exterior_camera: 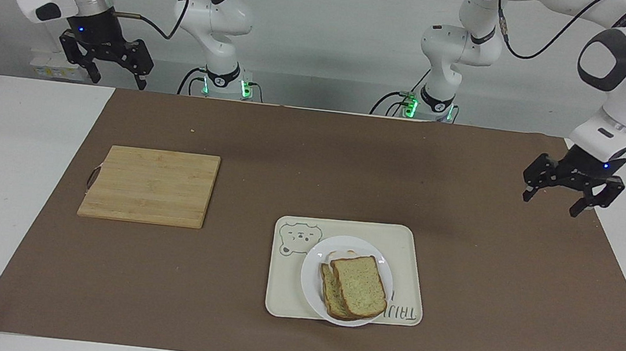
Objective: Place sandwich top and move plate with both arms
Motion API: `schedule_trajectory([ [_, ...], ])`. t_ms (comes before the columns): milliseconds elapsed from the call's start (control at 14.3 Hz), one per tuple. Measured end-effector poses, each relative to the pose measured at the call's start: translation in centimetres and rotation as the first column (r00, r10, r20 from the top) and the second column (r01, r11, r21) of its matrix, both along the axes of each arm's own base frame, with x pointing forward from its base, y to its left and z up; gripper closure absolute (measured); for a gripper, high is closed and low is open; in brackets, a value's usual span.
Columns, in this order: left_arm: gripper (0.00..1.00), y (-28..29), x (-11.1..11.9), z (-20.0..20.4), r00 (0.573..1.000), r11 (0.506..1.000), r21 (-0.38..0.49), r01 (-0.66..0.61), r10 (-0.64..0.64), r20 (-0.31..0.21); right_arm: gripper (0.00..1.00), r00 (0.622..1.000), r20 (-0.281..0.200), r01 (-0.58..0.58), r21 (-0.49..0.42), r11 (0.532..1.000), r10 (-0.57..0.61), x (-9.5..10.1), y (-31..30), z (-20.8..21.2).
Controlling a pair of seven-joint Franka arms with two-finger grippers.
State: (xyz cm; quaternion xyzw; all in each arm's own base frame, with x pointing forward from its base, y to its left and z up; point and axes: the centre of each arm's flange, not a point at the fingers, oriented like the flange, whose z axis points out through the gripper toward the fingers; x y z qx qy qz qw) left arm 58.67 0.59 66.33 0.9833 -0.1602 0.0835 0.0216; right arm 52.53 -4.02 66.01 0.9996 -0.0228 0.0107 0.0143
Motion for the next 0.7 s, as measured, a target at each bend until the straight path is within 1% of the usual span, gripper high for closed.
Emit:
schedule_trajectory([
  [140, 0.0, 0.6, -3.8, 3.0, 0.999, 1.0, 0.007, 0.006, -0.006, -0.048, 0.0, 1.0, 0.0, 0.0, 0.0, 1.0, 0.0, 0.0, 0.0, 0.0],
  [279, 0.0, 0.8, -5.6, 4.2, 0.997, 1.0, 0.009, 0.01, -0.009, -0.076, 0.0, 1.0, 0.0, 0.0, 0.0, 1.0, 0.0, 0.0, 0.0, 0.0],
  [349, 0.0, 0.8, -5.9, 4.2, 0.996, 1.0, 0.014, 0.012, -0.011, -0.087, 0.0, 1.0, 0.0, 0.0, 0.0, 1.0, 0.0, 0.0, 0.0, 0.0],
  [628, 0.0, 0.4, -5.7, 3.1, 0.991, 0.998, 0.059, 0.021, -0.013, -0.131, 0.0, 1.0, 0.0, 0.0, 0.0, 1.0, 0.0, 0.0, 0.0, 0.0],
  [698, 0.0, 0.4, -5.5, 3.1, 0.991, 0.998, 0.063, 0.022, -0.013, -0.132, 0.0, 1.0, 0.0, 0.0, 0.0, 1.0, 0.0, 0.0, 0.0, 0.0],
])
